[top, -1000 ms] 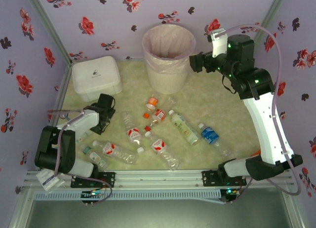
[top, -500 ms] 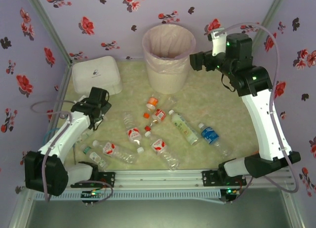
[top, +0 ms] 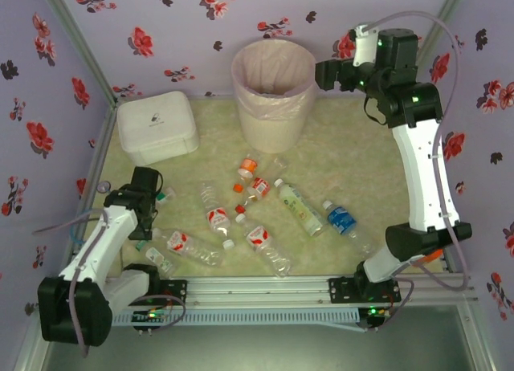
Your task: Put the plastic bottles in the bin
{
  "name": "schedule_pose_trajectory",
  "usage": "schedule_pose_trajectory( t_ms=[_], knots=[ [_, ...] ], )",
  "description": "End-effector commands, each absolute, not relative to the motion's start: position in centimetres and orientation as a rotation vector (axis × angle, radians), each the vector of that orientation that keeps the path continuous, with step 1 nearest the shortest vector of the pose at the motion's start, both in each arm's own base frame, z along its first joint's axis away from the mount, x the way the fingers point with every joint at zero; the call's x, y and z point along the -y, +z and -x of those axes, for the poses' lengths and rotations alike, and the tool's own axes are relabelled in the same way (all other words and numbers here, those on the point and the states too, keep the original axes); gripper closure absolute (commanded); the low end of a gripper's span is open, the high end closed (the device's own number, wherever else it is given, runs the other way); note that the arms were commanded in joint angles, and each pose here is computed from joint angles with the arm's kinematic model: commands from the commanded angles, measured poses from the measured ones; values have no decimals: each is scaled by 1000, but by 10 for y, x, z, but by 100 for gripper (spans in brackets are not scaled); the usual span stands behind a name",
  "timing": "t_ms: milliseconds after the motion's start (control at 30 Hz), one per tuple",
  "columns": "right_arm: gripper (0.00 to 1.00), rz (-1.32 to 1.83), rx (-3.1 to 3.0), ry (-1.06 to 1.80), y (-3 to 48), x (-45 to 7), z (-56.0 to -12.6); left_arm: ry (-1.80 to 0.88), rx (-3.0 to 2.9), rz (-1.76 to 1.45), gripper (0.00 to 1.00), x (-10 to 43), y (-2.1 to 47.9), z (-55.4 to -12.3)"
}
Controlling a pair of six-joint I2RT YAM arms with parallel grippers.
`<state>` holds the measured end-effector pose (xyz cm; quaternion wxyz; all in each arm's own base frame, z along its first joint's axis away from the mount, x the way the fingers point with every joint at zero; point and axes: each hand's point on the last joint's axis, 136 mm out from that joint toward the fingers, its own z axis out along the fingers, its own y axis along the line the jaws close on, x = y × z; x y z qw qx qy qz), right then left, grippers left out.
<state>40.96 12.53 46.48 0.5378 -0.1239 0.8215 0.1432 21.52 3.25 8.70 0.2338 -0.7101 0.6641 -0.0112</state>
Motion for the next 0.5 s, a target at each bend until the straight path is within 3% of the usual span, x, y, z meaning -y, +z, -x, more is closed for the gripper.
schedule_pose_trajectory(
  t_ms=[0, 333, 467],
  knots=[
    [1, 305, -1976, 391, 468, -127, -404, -83, -1695, 2014, 0, -42, 83, -240],
    [1, 288, -1988, 336, 470, -110, -391, -56, -1814, 2023, 0, -41, 43, -282],
    [1, 277, -1995, 327, 467, -106, -384, -49, -1860, 2016, 11, -37, 38, -287]
  ],
)
